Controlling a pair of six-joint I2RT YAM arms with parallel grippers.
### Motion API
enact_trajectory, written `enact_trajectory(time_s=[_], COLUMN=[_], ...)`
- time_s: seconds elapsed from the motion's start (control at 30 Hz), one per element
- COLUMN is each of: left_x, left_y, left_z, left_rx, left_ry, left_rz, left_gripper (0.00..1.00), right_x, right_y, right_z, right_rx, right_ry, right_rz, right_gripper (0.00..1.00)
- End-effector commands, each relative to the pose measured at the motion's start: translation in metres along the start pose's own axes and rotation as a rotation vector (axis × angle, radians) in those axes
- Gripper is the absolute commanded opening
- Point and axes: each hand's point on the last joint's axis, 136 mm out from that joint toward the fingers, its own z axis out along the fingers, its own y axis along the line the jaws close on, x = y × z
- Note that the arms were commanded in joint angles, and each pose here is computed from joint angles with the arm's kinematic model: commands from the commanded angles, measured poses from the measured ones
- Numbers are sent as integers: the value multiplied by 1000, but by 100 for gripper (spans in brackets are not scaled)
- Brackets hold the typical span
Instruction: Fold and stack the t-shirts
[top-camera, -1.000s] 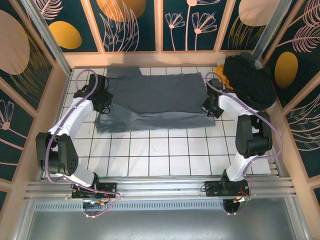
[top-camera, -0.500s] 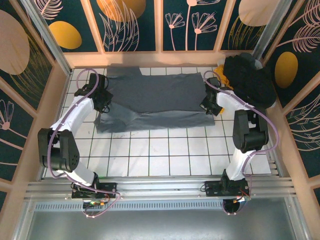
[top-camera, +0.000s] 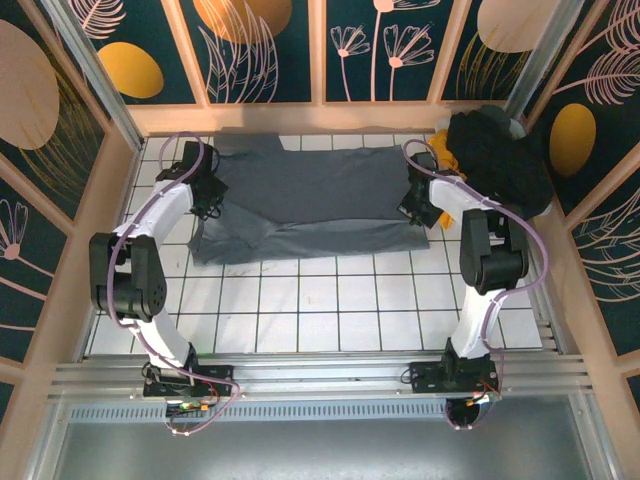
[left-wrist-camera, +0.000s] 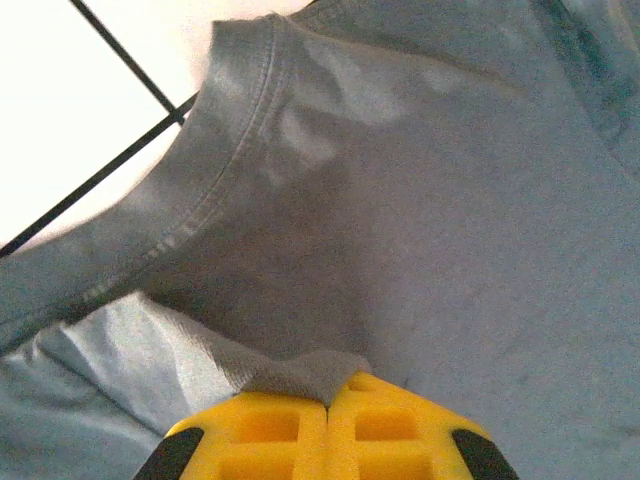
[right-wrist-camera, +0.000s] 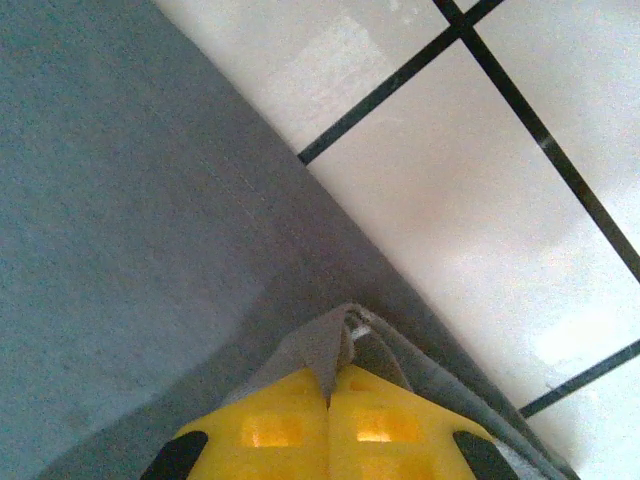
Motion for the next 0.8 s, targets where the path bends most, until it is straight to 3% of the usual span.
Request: enact_trajectory(time_s=[0.0,0.13,0.2,0.3,0.4,0.57,0.67,0.77], left_x=[-20,-27,-21,3,30,57,59,60], left_y=[-17,-32,-22,-5,14,38,46,49], left_z=[1,-22,-25,-31,-24,2,19,33], left_rx=[43,126,100,112,126,106,87,68], left_ry=[-37,-63,-48,23,104,208,229,238], left_rz=[47,113,140,135,72,-27,-53,-58], left_gripper=[3,66,74,72,59,34,25,18], right_x=[-24,-37,-34,-11,19,45,48,54], right_y=[6,23,21,14,3,1,1,-6], right_z=[-10,-51,-64,-67,-60,-44,-26,-3], right_rx=[-14,-114,-126,-158,-162,-204,-176,-110], right_ry=[-61,-150,-157,-106,-45,-4,9,51], right_rz=[-14,-67,-88,-121,-143,-177,-211,-228], right_gripper=[1,40,47,48,46,21,13,10])
